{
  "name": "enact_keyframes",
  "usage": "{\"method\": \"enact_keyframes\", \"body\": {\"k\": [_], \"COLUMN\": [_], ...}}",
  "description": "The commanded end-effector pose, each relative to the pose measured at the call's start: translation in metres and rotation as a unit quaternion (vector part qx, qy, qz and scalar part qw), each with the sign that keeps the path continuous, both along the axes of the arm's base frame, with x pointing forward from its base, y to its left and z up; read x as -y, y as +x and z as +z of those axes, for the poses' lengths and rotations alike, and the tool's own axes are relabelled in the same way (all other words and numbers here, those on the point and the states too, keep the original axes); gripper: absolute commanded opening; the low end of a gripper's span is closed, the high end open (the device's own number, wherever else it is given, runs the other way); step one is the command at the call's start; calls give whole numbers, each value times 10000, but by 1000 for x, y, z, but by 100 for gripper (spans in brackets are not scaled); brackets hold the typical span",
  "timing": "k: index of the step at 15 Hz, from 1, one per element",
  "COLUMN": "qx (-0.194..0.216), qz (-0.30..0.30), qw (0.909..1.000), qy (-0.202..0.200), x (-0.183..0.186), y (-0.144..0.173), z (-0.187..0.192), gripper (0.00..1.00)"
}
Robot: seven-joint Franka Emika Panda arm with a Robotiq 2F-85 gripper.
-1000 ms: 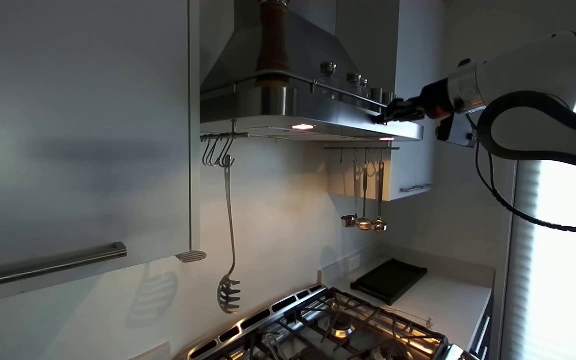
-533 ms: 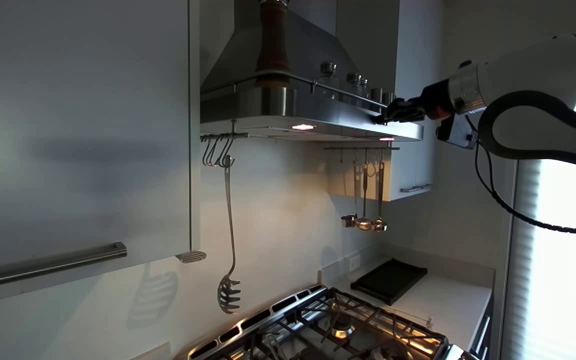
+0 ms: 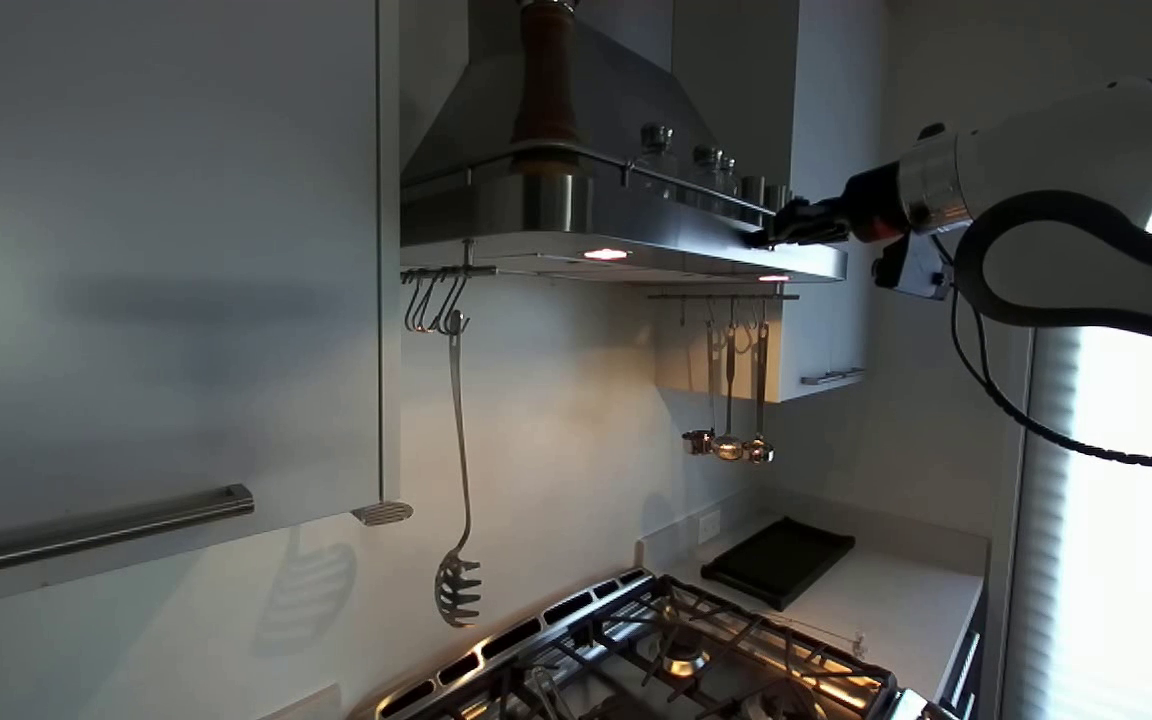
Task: Push the far left button on the kitchen hood
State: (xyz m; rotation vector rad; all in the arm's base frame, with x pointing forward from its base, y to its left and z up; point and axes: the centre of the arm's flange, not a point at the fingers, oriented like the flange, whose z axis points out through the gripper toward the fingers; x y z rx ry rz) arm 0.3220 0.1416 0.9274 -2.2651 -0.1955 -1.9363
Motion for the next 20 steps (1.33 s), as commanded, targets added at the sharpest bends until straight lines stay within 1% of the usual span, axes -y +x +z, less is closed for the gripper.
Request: {"method": "enact_keyframes", "body": {"k": [1, 12, 17, 20], "qx": [-89, 180, 107, 123], "qz": [99, 231, 35, 33], "qw": [9999, 9991, 9990, 9992], "qy": [-107, -300, -433, -390], "x": [6, 12, 13, 10], "y": [31, 31, 34, 35], "z": [-27, -49, -53, -52], "gripper": [0, 0, 0, 0]}}
